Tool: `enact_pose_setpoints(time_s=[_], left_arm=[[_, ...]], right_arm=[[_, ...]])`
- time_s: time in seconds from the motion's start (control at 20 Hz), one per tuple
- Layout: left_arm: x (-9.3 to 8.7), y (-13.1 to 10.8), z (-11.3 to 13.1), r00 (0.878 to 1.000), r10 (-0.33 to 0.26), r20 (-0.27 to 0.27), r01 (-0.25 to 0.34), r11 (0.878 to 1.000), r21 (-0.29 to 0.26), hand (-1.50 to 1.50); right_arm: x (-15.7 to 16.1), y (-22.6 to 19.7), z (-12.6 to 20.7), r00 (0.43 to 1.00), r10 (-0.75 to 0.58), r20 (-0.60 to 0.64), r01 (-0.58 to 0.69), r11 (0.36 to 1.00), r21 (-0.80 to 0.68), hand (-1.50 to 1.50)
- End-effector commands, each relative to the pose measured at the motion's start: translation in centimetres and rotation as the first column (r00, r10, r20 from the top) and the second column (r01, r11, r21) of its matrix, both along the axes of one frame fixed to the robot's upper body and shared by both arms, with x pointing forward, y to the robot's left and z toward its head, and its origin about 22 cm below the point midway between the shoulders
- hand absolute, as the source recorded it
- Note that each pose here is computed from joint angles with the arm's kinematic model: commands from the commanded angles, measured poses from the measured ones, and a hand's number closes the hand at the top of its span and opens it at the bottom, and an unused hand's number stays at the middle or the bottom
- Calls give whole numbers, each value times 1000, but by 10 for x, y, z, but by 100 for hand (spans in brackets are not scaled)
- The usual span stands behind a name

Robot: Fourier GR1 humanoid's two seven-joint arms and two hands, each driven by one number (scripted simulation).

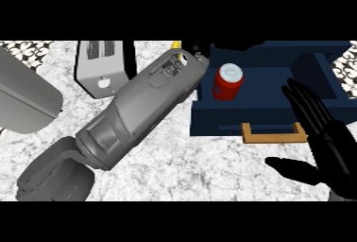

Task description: Pick up the can, place it into the drawer and close the drawer

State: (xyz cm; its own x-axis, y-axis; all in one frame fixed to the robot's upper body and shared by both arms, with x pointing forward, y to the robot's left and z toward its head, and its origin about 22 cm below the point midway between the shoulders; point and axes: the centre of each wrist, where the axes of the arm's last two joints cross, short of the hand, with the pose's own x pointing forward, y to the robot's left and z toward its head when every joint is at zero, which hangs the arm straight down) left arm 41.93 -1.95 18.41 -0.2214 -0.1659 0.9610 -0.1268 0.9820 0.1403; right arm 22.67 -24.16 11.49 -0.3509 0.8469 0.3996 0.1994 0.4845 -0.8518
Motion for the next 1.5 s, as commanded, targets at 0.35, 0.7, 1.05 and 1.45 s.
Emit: enact_pose_setpoints(time_s=[0.35,0.7,1.05,1.45], left_arm=[[14,52,19,1000,18,-9,-18,1000,17,-150],[-1,65,49,1000,10,-11,-9,1000,14,-150],[-7,101,27,999,20,-29,-19,1000,23,-150],[-16,115,36,998,27,-55,-25,999,26,-150]], right_arm=[[47,25,-83,994,-112,-14,110,989,-104,-150],[86,5,-105,984,-179,-19,175,974,-141,-150],[114,0,-119,976,-217,0,212,956,-201,-150],[162,28,-102,961,-249,123,269,946,-180,-150]])
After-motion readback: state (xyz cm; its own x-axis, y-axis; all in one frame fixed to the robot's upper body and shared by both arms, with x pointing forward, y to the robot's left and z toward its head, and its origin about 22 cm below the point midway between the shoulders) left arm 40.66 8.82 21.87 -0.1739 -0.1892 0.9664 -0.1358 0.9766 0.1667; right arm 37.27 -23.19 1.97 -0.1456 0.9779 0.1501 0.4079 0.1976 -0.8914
